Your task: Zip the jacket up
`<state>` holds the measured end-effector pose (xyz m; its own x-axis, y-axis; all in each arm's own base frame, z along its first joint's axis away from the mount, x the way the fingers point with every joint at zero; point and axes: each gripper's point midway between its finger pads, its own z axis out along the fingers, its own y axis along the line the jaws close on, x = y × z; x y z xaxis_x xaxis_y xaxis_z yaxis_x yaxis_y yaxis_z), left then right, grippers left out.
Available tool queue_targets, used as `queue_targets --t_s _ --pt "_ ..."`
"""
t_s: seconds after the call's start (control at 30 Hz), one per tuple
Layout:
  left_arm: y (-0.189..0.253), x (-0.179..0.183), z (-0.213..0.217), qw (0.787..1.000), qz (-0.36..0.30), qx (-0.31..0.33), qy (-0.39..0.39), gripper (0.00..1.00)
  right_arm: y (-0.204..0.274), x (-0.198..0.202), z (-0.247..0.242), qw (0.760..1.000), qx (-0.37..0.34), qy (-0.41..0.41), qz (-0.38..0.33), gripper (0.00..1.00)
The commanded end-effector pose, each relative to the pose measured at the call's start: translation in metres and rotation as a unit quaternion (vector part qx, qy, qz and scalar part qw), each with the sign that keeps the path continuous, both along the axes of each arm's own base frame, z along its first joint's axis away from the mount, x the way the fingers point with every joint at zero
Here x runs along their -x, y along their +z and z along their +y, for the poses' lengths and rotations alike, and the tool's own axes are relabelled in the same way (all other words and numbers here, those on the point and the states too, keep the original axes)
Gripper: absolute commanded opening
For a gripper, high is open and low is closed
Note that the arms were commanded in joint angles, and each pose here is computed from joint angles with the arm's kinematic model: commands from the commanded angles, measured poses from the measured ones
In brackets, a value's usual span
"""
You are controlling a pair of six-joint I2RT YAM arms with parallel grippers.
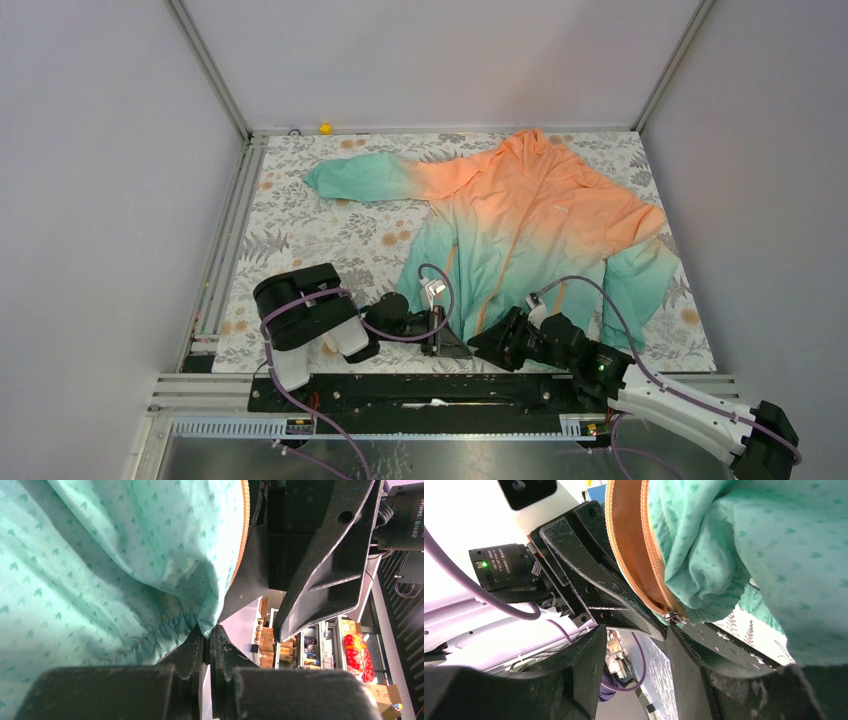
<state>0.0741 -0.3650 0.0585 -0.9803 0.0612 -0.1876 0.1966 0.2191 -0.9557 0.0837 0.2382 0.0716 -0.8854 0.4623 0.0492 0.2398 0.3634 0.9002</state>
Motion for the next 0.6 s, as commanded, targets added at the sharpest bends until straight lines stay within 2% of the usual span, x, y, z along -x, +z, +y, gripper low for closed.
queue_targets --t_s 0.0,0.13,0.37,0.47,0.57 --pt "0.027 -0.005 -0.006 0.999 -0.023 0.044 0.002 0.00 -0.008 -0.006 -0.010 0.999 0.047 -0.015 -0.020 0.56" --pt "0.034 -0.005 -0.005 0.998 -0.016 0.054 0.003 0.00 -0.015 -0.006 -0.014 0.989 0.109 0.035 -0.094 0.56" --pt "0.044 -0.011 0.003 0.997 0.011 0.073 0.011 0.00 0.007 -0.004 -0.002 0.954 0.139 0.144 -0.223 0.50" --pt "0.049 -0.013 0.010 0.996 0.031 0.088 0.016 0.00 0.029 -0.011 0.003 0.934 0.142 0.160 -0.287 0.56" --pt "0.056 -0.015 0.017 0.993 0.051 0.104 0.019 0.00 0.047 -0.020 0.005 0.909 0.157 0.173 -0.344 0.66"
